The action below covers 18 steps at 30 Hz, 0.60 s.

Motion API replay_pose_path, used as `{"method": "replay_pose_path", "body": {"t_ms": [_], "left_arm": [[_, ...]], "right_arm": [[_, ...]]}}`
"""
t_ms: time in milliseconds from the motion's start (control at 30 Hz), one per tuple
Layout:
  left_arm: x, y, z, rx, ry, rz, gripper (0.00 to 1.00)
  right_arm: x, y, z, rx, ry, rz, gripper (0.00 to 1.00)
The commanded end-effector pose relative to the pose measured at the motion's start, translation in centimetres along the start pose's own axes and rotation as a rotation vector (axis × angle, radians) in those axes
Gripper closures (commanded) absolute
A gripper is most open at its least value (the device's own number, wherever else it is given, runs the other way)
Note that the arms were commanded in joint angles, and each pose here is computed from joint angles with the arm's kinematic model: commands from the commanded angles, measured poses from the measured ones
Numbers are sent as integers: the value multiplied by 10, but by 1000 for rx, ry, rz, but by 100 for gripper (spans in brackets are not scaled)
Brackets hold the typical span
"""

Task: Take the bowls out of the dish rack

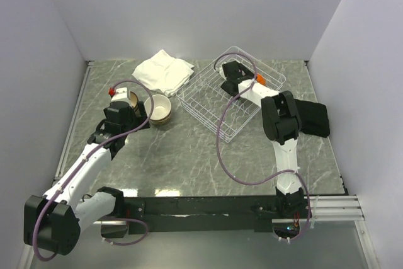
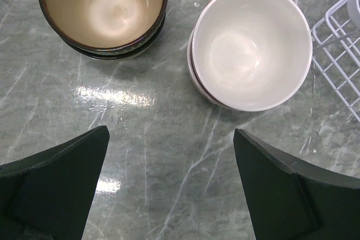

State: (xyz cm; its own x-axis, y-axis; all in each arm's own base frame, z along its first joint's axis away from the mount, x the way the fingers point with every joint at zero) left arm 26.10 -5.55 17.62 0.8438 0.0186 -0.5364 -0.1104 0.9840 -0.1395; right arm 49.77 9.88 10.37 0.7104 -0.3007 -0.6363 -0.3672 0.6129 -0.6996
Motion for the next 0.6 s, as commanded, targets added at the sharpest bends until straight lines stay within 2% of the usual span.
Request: {"method": "replay_pose_path", "body": {"t_ms": [0, 167, 267, 367, 500, 567], "left_arm": [[1, -2, 8, 11, -28, 1, 1], [1, -2, 7, 13, -24, 4, 1], [1, -2, 8, 12, -29, 6, 1], [1, -2, 8, 14, -29, 6, 1], [0, -2, 9, 11, -33, 3, 1], [-1, -2, 9, 12, -36, 2, 1]], "right_arm": [[9, 13, -5, -29, 23, -57, 0], [9, 11, -6, -24, 33, -113, 2], [7, 8, -4, -20, 28, -132, 6], [5, 6, -2, -15, 20, -133, 13], [0, 1, 1, -9, 7, -140, 28], [-4, -2, 4, -2, -4, -144, 32]]}}
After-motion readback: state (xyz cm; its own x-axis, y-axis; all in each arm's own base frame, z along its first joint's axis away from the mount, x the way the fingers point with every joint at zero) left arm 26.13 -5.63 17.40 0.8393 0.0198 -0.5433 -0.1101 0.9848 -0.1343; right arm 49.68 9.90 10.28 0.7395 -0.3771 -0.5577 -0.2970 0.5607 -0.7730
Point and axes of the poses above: each gripper's point midway between its finger pads, its own x axis out along the fingers, its own y axis along the line the jaws close on, z = x × y, the point moved 6 cm from there along -x, back along the fingers, and after that the axes turned 2 degrees about x, right-handed, at the moved point
